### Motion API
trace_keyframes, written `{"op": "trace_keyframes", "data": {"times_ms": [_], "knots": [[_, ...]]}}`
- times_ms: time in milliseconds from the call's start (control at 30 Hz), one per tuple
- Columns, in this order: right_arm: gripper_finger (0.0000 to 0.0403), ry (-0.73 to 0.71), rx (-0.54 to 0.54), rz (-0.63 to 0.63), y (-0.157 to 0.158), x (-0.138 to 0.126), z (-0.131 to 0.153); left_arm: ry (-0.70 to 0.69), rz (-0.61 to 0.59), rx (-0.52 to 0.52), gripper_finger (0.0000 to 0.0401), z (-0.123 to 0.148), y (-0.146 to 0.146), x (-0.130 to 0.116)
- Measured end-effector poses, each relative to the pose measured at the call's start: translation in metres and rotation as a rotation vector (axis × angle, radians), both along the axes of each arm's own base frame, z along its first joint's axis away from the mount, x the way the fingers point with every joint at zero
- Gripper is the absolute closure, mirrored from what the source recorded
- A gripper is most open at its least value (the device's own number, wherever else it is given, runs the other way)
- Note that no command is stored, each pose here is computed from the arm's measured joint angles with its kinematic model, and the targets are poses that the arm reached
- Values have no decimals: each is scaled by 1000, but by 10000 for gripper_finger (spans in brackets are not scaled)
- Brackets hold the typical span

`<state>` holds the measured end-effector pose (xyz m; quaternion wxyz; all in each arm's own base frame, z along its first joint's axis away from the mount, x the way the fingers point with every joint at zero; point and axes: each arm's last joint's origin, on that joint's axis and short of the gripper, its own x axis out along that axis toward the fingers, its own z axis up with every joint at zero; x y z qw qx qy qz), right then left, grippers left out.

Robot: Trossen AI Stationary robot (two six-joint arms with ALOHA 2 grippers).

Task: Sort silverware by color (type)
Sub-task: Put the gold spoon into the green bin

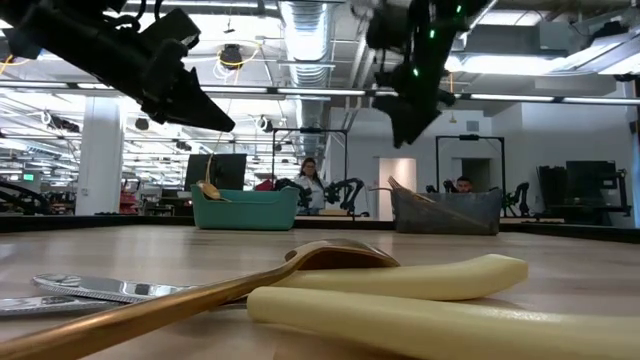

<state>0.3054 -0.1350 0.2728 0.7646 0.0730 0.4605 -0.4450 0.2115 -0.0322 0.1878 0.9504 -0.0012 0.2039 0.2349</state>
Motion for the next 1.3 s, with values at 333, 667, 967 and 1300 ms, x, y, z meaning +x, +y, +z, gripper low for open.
{"op": "trace_keyframes", "data": {"times_ms": [333, 667, 967, 1300], "knots": [[200, -158, 86, 459, 172, 29, -28, -3, -44, -16, 337, 0, -10, -2], [227, -273, 167, 922, 292, 2, -43, -67, -39, -47, 337, 3, -21, -4], [241, -301, 60, 1124, 314, 10, -69, -59, -66, -37, 337, 3, -26, -5], [255, -230, 165, 1344, 329, 38, -107, -59, -84, -52, 337, 3, -28, -5]]}}
